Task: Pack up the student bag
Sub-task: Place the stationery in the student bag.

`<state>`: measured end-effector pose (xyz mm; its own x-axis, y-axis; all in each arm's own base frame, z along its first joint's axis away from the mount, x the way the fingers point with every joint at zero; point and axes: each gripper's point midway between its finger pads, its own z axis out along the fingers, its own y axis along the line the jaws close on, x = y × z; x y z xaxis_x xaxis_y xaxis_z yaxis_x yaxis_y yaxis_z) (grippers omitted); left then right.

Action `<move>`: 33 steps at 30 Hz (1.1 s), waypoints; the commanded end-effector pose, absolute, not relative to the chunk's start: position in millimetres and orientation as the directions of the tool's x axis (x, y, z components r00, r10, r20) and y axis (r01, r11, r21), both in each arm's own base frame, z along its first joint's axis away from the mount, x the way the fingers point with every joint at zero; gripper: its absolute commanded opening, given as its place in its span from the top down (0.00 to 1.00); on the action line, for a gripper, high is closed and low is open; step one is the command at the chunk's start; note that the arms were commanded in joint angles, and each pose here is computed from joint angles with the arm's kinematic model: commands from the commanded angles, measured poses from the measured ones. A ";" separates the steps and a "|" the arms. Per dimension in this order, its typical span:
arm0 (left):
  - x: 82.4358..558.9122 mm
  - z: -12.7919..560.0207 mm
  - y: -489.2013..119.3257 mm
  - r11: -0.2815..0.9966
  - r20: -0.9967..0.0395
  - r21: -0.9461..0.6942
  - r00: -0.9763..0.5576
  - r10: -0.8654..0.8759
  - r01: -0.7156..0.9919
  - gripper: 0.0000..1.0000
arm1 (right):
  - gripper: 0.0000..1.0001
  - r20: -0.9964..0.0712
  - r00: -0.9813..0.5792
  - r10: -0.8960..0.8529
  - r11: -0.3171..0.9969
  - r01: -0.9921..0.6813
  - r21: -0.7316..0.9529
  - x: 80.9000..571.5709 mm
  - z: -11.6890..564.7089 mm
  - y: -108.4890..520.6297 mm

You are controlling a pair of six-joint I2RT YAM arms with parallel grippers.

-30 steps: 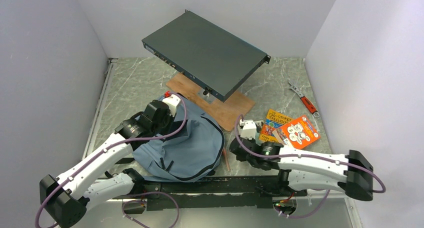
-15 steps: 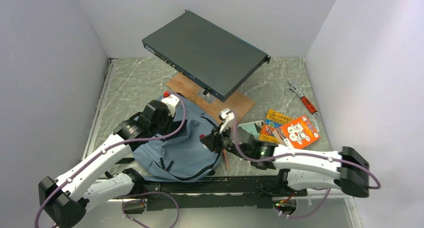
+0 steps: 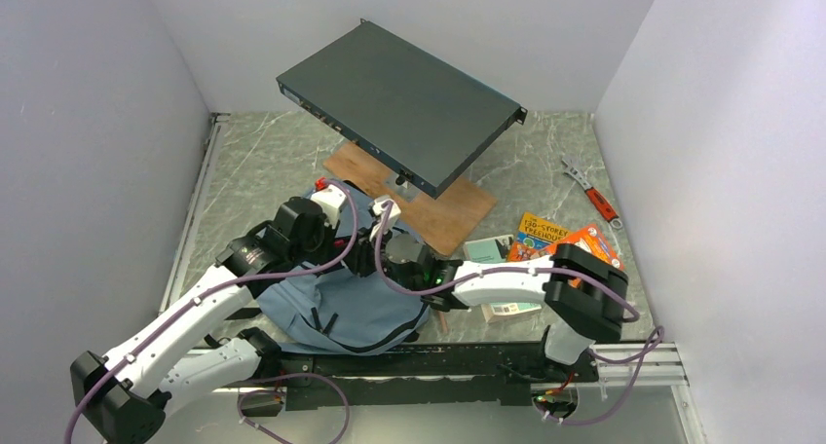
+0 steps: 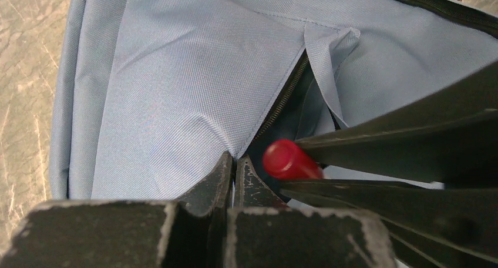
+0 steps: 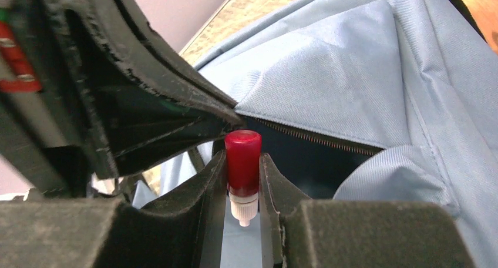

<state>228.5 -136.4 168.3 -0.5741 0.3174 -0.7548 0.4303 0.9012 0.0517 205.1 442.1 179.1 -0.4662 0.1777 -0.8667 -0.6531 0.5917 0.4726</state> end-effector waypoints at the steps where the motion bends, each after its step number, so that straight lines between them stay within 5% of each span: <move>1: 237.1 188.4 -142.4 0.904 -0.813 0.028 -0.517 0.269 0.426 1.00 | 1.00 -0.889 -0.374 0.262 0.583 -0.673 0.455 222.9 201.8 455.7; 10: 235.6 192.0 -141.6 0.906 -0.824 0.020 -0.506 0.255 0.424 1.00 | 0.99 -0.946 -0.267 0.183 0.626 -0.711 0.321 233.5 171.3 462.3; 15: 236.8 191.9 -141.0 0.907 -0.821 0.025 -0.509 0.259 0.420 1.00 | 0.67 -0.949 -0.286 0.135 0.649 -0.698 0.303 233.7 162.5 460.8; 22: 237.9 190.7 -139.6 0.910 -0.819 0.033 -0.511 0.262 0.413 1.00 | 0.53 -0.932 -0.353 0.076 0.668 -0.676 0.311 224.0 165.7 446.3; 33: 240.4 187.7 -137.5 0.913 -0.810 0.041 -0.521 0.268 0.405 1.00 | 0.61 -0.935 -0.348 -0.071 0.696 -0.689 0.204 167.6 177.0 369.1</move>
<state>228.0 -134.9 170.2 -0.5689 0.3087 -0.7622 0.4269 0.9031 0.0471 192.0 403.3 181.3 -0.3650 0.0156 -0.9309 -0.6904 0.6663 0.2819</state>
